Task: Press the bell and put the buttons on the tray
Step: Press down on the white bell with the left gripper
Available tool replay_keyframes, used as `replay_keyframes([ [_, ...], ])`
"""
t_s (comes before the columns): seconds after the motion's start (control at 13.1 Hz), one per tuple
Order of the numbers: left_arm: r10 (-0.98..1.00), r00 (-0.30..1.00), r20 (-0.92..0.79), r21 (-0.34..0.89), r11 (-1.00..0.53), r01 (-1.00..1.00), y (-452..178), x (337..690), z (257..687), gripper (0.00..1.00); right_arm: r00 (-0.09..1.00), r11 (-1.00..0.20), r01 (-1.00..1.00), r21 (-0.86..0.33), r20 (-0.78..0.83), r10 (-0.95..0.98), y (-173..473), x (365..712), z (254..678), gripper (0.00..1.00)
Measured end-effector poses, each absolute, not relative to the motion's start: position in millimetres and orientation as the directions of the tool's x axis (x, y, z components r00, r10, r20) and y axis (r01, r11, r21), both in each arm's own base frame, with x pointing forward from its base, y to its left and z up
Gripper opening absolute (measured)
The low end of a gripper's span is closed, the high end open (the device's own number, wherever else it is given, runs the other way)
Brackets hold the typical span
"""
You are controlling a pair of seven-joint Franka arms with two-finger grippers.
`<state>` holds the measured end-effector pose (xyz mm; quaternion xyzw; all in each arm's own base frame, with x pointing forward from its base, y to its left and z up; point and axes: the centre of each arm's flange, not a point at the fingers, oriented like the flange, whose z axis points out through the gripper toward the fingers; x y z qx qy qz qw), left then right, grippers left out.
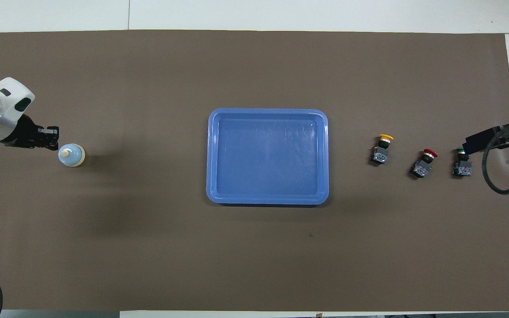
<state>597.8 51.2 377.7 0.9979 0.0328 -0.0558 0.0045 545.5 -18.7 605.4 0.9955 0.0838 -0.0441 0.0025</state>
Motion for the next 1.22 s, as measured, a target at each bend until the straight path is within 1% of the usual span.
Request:
replay_keyframes([
  [0.15, 0.066, 0.991, -0.12, 0.005, -0.998, 0.067, 50.8, 589.7, 357.8, 0.01, 0.982, -0.986, 0.167, -0.002, -0.088, 0.167, -18.7, 545.5, 605.4, 1.0],
  [0.38, 0.077, 0.992, -0.104, 0.005, -0.997, 0.078, 56.7, 583.2, 340.4, 0.01, 0.982, -0.986, 0.167, -0.002, -0.088, 0.167, -18.7, 545.5, 605.4, 1.0],
  [0.69, 0.084, 0.993, -0.084, 0.006, -0.996, 0.085, 60.7, 581.1, 340.6, 0.01, 0.982, -0.986, 0.167, -0.002, -0.088, 0.167, -18.7, 545.5, 605.5, 1.0],
  [0.76, 0.082, 0.992, -0.094, 0.006, -0.997, 0.083, 60.3, 583.6, 348.0, 0.09, 0.982, -0.986, 0.167, -0.002, -0.088, 0.167, -18.7, 545.5, 605.5, 1.0],
  [0.84, 0.078, 0.991, -0.112, 0.007, -0.997, 0.08, 58.8, 587.4, 362.6, 0.22, 0.982, -0.986, 0.167, -0.002, -0.088, 0.167, -18.7, 545.5, 605.5, 1.0],
  [0.99, 0.067, 0.988, -0.141, 0.009, -0.998, 0.069, 53.1, 589.3, 405.5, 0.47, 0.982, -0.986, 0.167, -0.002, -0.088, 0.167, -18.7, 545.5, 605.5, 1.0],
  [1.07, 0.054, 0.987, -0.15, 0.009, -0.998, 0.056, 45.0, 585.0, 425.8, 0.6, 0.982, -0.986, 0.167, -0.002, -0.088, 0.167, -18.7, 545.5, 605.5, 1.0],
  [1.22, -0.002, 0.988, -0.153, 0.007, -1.0, -0.001, 10.0, 570.4, 464.1, 0.89, 0.982, -0.986, 0.167, -0.002, -0.088, 0.167, -18.7, 545.5, 605.5, 1.0],
])
